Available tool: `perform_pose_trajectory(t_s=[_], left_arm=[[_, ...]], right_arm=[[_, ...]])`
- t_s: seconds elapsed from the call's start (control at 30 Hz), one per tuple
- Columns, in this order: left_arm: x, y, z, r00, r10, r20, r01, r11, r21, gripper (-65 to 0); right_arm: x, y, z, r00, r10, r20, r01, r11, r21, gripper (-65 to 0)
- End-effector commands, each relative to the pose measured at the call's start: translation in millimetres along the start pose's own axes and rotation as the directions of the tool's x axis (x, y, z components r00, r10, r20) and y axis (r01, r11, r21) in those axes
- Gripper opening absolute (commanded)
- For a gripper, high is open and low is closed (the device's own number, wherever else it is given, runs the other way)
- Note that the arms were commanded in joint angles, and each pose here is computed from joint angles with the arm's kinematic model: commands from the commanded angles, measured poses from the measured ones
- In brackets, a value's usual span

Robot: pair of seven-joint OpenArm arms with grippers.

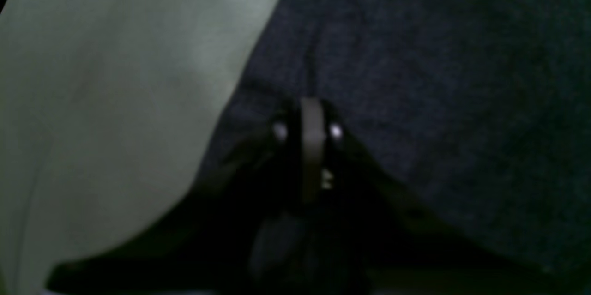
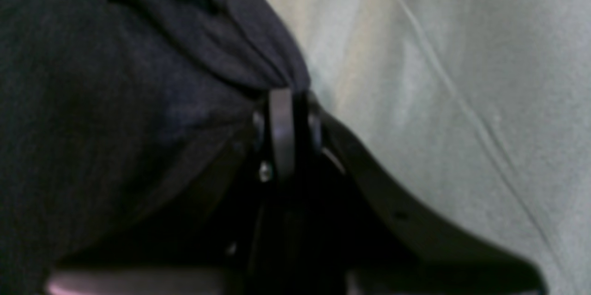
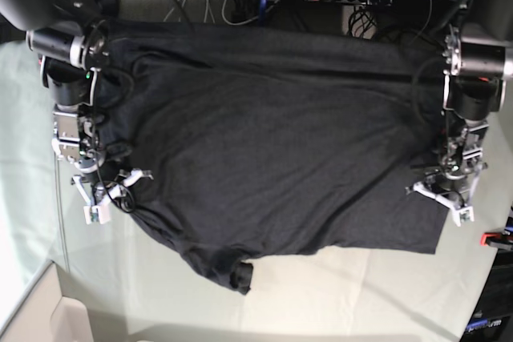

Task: Layout the t-shirt on the table in an organized manner, then fold the t-shirt properly
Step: 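Grasp the shirt sides at mid-length with both grippers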

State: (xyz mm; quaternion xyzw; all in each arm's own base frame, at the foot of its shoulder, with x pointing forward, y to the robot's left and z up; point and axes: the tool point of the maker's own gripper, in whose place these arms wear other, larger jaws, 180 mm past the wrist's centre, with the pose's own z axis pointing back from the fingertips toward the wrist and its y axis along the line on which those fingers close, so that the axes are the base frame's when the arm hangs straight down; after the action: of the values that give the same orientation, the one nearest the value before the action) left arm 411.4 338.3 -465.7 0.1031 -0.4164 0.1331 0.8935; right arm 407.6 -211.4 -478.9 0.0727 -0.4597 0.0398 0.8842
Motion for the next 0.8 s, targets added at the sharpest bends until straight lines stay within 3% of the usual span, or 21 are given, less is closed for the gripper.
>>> perform_pose_trajectory(t_s=[0.0,0.17,0.3,0.53,0.77], left_arm=[[14,17,0,1.000,0.013,0.011,-0.014,0.999,0.033,-52.5],[21,37,1,0.993,0.115,0.028,-0.117,0.992,0.056,-28.6],[22,37,1,0.992,0.125,0.034,-0.127,0.990,0.056,-17.1],[10,33,2,0.993,0.114,0.015,-0.115,0.992,0.051,-18.7],[6,12,1,0.993,0.121,0.005,-0.121,0.993,-0.001,-41.0]], right_arm=[[-13,0,1,0.997,0.021,-0.071,-0.020,1.000,0.010,-65.0],[-13,0,1,0.997,0.021,-0.071,-0.020,1.000,0.010,-65.0],[-13,0,1,0.997,0.024,-0.072,-0.023,1.000,0.013,-65.0],[-13,1,1,0.997,0.024,-0.073,-0.023,1.000,0.015,-65.0],[-13,1,1,0.997,0.024,-0.073,-0.023,1.000,0.015,-65.0]])
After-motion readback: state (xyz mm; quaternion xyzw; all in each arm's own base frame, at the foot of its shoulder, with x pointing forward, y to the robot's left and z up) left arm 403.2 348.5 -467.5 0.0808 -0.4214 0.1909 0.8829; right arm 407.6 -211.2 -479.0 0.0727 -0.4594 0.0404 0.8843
